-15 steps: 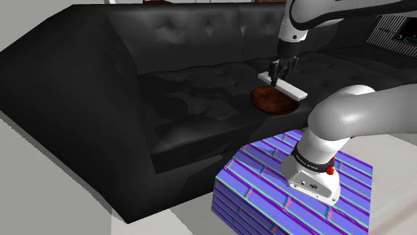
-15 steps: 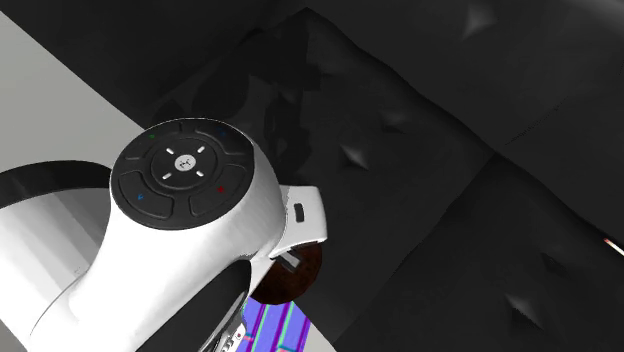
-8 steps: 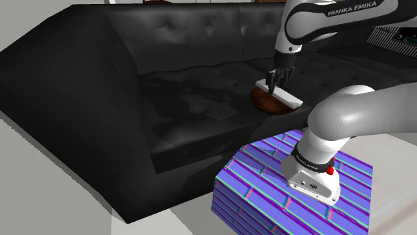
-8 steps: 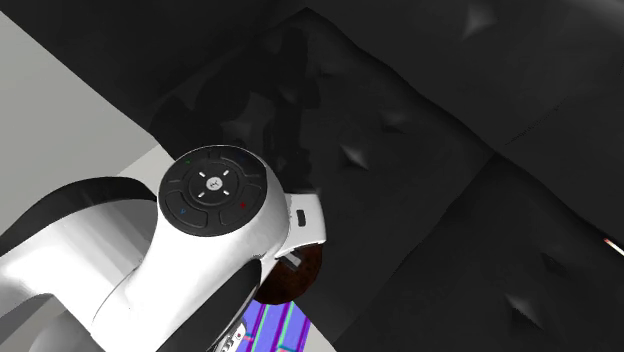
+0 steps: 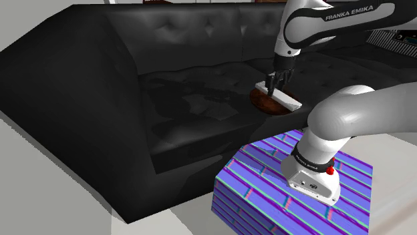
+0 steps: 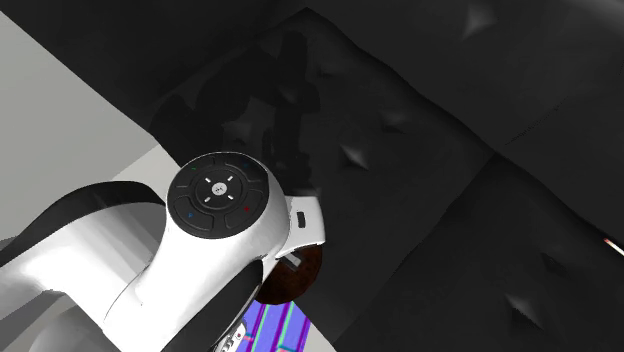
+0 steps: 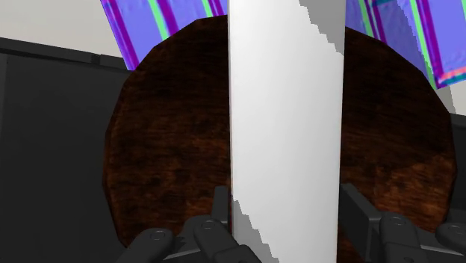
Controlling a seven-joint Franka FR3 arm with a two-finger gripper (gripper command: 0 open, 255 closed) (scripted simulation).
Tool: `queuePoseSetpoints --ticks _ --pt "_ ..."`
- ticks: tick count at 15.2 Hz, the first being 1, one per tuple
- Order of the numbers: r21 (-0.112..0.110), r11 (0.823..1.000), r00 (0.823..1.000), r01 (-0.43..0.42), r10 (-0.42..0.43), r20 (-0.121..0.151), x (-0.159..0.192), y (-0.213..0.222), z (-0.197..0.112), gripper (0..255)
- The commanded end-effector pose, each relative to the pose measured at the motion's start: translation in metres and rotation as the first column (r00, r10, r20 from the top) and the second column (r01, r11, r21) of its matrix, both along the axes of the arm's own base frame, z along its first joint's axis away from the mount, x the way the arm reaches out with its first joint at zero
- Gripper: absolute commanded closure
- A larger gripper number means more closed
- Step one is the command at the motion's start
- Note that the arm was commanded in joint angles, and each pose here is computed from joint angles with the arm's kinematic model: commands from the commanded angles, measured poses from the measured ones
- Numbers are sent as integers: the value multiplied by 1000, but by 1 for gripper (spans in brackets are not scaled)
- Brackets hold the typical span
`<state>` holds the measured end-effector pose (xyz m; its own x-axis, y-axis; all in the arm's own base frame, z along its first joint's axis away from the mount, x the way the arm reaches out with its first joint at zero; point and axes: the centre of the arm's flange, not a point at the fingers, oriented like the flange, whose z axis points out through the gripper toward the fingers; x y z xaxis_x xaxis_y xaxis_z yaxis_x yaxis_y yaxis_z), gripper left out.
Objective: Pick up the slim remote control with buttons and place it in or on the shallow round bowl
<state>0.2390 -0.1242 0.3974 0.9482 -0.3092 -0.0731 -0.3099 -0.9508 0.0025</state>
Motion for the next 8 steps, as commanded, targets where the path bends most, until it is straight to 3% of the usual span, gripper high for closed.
queuePoseSetpoints --ticks 1,6,8 --pt "0 1000 1000 0 0 0 0 0 0 0" --pt "0 1000 1000 0 0 0 0 0 0 0" --pt "0 1000 1000 0 0 0 2 -1 26 0"
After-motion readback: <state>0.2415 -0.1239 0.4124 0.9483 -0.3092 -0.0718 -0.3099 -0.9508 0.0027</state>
